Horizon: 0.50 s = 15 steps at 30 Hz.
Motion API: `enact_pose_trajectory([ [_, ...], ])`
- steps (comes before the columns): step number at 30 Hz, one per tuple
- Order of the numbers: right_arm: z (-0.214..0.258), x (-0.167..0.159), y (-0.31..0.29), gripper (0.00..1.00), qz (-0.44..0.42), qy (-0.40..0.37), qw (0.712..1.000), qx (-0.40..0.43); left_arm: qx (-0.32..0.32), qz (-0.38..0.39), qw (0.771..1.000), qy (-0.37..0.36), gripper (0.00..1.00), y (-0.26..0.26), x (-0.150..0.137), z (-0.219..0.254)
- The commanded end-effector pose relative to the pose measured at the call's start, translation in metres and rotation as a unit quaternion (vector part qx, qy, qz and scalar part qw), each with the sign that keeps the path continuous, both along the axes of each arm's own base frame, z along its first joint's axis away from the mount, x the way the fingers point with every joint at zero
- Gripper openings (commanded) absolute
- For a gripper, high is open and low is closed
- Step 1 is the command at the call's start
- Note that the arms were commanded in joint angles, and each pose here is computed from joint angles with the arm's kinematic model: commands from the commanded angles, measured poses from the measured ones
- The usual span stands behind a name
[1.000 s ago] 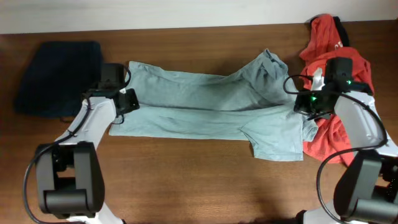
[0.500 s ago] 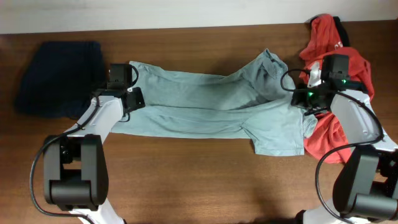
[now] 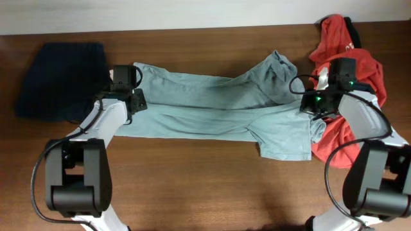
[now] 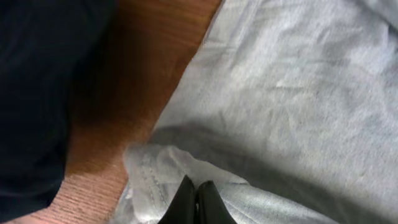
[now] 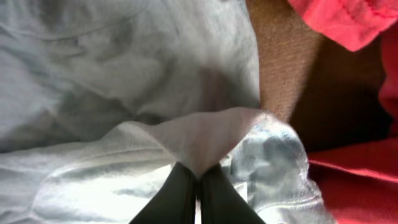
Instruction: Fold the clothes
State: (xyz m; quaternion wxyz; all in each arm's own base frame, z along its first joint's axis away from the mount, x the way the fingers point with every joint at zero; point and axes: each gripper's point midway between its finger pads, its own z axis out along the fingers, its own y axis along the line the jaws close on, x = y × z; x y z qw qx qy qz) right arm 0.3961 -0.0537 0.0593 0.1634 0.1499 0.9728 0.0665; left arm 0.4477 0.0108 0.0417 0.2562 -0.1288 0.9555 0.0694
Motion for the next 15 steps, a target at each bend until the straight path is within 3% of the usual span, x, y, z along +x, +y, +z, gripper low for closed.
enact_pose_trajectory([
  [1, -0.009, 0.005, -0.004, 0.05, -0.005, 0.005, 1.0, -0.011, 0.013, 0.009, 1.0, -0.003, 0.01, 0.006, 0.002, -0.001],
  [3, -0.011, 0.005, -0.004, 0.33, -0.005, 0.006, 1.0, -0.011, 0.013, 0.009, 1.0, -0.004, 0.01, 0.006, 0.002, -0.001],
  [4, -0.011, 0.006, -0.004, 0.63, -0.005, 0.006, 1.0, -0.011, 0.013, 0.009, 1.0, -0.004, 0.01, 0.006, 0.002, -0.001],
  [6, -0.006, 0.006, -0.004, 0.85, -0.005, 0.006, 1.0, -0.007, 0.013, 0.009, 1.0, -0.004, 0.01, 0.006, 0.002, -0.001],
  [9, 0.011, 0.004, -0.002, 0.93, -0.005, 0.016, 1.0, 0.003, 0.013, 0.009, 1.0, -0.001, 0.01, 0.005, 0.001, -0.002],
  [15, 0.043, -0.021, 0.012, 0.85, 0.003, 0.052, 0.998, 0.033, 0.013, 0.008, 1.0, 0.009, 0.01, 0.005, -0.003, -0.004],
])
